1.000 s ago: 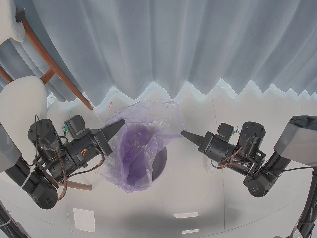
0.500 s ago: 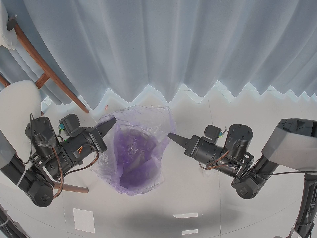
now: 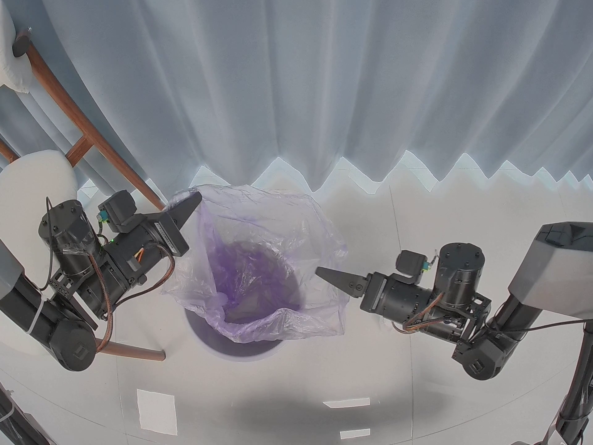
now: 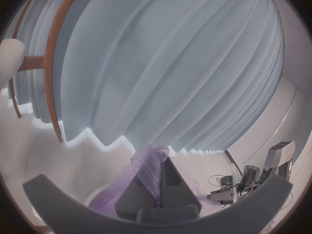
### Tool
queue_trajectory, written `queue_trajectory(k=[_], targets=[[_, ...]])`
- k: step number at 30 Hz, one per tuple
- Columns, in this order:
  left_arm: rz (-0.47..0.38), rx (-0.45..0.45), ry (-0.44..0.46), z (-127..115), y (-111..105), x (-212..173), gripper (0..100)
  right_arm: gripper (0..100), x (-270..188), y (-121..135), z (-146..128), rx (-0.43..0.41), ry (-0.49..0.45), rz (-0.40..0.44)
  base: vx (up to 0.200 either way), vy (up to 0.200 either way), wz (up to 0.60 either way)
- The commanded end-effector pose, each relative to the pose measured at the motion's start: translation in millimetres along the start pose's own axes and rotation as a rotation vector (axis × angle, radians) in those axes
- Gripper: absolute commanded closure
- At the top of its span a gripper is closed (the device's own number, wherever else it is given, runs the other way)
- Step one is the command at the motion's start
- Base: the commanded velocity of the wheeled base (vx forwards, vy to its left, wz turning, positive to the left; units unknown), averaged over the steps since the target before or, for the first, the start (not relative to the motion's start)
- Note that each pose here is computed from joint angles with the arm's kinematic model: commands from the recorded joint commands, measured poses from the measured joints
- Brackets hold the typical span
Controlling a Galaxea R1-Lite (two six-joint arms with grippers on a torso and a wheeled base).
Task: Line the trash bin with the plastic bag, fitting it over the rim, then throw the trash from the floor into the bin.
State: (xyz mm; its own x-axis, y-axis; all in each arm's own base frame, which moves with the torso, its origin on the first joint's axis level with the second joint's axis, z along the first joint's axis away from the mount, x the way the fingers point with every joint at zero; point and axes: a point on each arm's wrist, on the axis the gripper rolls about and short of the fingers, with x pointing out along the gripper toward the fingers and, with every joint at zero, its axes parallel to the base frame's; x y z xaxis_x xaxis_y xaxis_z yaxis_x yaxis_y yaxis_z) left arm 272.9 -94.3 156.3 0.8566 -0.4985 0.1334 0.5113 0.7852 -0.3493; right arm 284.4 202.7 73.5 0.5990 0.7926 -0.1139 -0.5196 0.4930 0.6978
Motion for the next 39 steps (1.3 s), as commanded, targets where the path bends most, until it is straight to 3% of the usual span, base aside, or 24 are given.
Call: queue_trajectory(k=[1,5,12,18,22,26,29,35,37,39], targets=[[0.021,0.006,-0.026,6,5,2,100,0,-31,-12,14,-0.06,-0.072,-0.168,0.0,0.0,0.0],[0.026,0.006,-0.027,6,7,2,100,0,-43,-14,10,-0.086,-0.111,-0.257,0.0,0.0,0.0],[0.023,0.007,-0.029,6,7,2,100,0,-79,-12,-26,-0.066,0.077,-0.225,0.0,0.0,0.0],[0.022,0.01,-0.035,7,6,1,100,0,-71,-36,-48,-0.054,0.148,-0.3,0.0,0.0,0.0],[0.023,0.01,-0.034,7,6,1,100,0,-58,-45,-75,-0.123,0.189,-0.275,0.0,0.0,0.0],[0.02,0.01,-0.036,8,6,1,100,0,-51,-54,-85,-0.166,0.195,-0.324,0.0,0.0,0.0],[0.019,0.01,-0.036,8,6,1,100,0,-42,-50,-99,-0.179,0.237,-0.292,0.0,0.0,0.0],[0.012,0.009,-0.033,7,3,1,100,0,-26,-41,-100,-0.183,0.215,-0.234,0.0,0.0,0.0],[0.012,0.009,-0.033,7,3,0,100,0,-5,-25,-102,-0.167,0.181,-0.156,0.0,0.0,0.0],[0.01,0.01,-0.032,7,3,0,100,0,2,-19,-104,-0.162,0.174,-0.129,0.0,0.0,0.0]])
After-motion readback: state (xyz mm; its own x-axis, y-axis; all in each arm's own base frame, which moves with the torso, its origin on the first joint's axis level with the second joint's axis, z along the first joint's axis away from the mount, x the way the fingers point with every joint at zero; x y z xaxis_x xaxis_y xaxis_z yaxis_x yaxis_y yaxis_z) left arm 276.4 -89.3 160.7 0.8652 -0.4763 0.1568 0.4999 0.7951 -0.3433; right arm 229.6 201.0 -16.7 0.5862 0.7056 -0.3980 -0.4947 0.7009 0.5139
